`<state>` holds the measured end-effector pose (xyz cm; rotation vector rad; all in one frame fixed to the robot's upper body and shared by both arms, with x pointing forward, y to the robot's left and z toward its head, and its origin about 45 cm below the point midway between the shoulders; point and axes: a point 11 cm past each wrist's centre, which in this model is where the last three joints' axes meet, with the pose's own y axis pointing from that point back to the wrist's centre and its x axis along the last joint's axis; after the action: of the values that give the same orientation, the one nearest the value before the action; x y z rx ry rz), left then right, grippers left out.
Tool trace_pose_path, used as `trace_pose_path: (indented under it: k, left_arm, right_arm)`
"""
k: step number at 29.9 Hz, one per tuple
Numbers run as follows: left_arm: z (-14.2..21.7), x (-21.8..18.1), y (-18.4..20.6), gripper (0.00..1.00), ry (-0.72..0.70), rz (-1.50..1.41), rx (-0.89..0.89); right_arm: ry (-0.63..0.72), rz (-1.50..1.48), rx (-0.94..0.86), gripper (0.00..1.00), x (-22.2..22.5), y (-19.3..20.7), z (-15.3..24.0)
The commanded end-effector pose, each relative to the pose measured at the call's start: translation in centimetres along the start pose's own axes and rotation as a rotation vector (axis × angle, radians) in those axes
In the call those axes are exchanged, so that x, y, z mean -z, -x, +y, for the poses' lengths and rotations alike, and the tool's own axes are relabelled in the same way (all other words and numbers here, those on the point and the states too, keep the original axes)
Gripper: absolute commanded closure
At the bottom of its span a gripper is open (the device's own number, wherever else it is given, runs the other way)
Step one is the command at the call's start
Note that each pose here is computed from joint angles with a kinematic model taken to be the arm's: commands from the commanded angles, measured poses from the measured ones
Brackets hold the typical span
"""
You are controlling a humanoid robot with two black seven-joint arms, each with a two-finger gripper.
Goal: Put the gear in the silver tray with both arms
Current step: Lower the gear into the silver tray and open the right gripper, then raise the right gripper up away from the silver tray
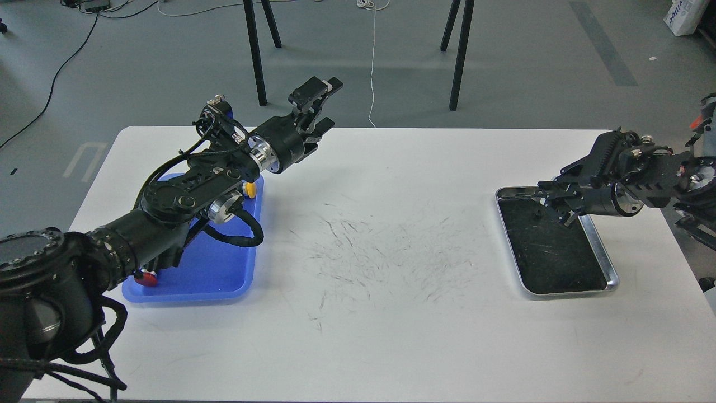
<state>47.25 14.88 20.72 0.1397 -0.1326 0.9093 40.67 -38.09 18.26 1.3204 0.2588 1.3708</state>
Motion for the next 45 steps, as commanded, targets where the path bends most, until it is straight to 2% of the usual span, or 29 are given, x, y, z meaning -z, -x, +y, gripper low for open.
trace_pose_path:
  k: [1, 10, 18, 22, 24, 25, 27, 29, 31, 33, 39, 45]
  left_arm:
    - [0.1, 0.1, 0.0, 0.0, -0.002, 0.002, 0.0]
    - [0.3, 0.7, 0.3, 0.0, -0.012, 0.008, 0.0]
    - [0.3, 0.7, 0.3, 0.0, -0.012, 0.008, 0.0]
    - [0.3, 0.7, 0.3, 0.0, -0.012, 0.009, -0.001]
    - [0.3, 0.7, 0.3, 0.0, -0.011, 0.01, 0.0]
    - [0.3, 0.8, 0.3, 0.0, -0.012, 0.011, 0.0]
    - [0.3, 0.8, 0.3, 0.0, -0.012, 0.011, 0.0]
    - [0.3, 0.8, 0.3, 0.0, -0.012, 0.011, 0.0]
    - [0.3, 0.8, 0.4, 0.0, -0.013, 0.01, 0.001]
    - [0.3, 0.8, 0.4, 0.0, -0.013, 0.01, 0.001]
    - [0.3, 0.7, 0.3, 0.0, -0.011, 0.01, 0.0]
    - [0.4, 0.8, 0.2, 0.0, -0.012, 0.011, -0.002]
  right_arm:
    - [-0.008, -0.018, 0.017, 0.96, 0.5, 1.5, 0.3]
    - [-0.044, -0.059, 0.063, 0.96, 2.5, 4.7, 0.6]
    - [-0.077, -0.075, 0.071, 0.93, 3.9, 5.7, 0.9]
    - [-0.078, -0.079, 0.068, 0.75, 3.9, 5.7, 1.2]
    - [-0.07, -0.093, 0.054, 0.48, 3.7, 5.5, 1.4]
    - [-0.07, -0.101, 0.047, 0.4, 3.7, 5.4, 1.4]
    - [-0.072, -0.12, 0.046, 0.37, 3.8, 5.4, 1.4]
    - [-0.067, -0.134, 0.034, 0.16, 3.6, 5.1, 1.4]
    - [-0.065, -0.151, 0.025, 0.07, 3.6, 5.0, 1.5]
    - [-0.063, -0.169, 0.019, 0.02, 3.6, 4.8, 1.5]
    - [-0.038, -0.225, -0.025, 0.01, 2.8, 3.9, 1.5]
    - [-0.001, -0.462, -0.188, 0.01, 1.9, 1.7, 1.5]
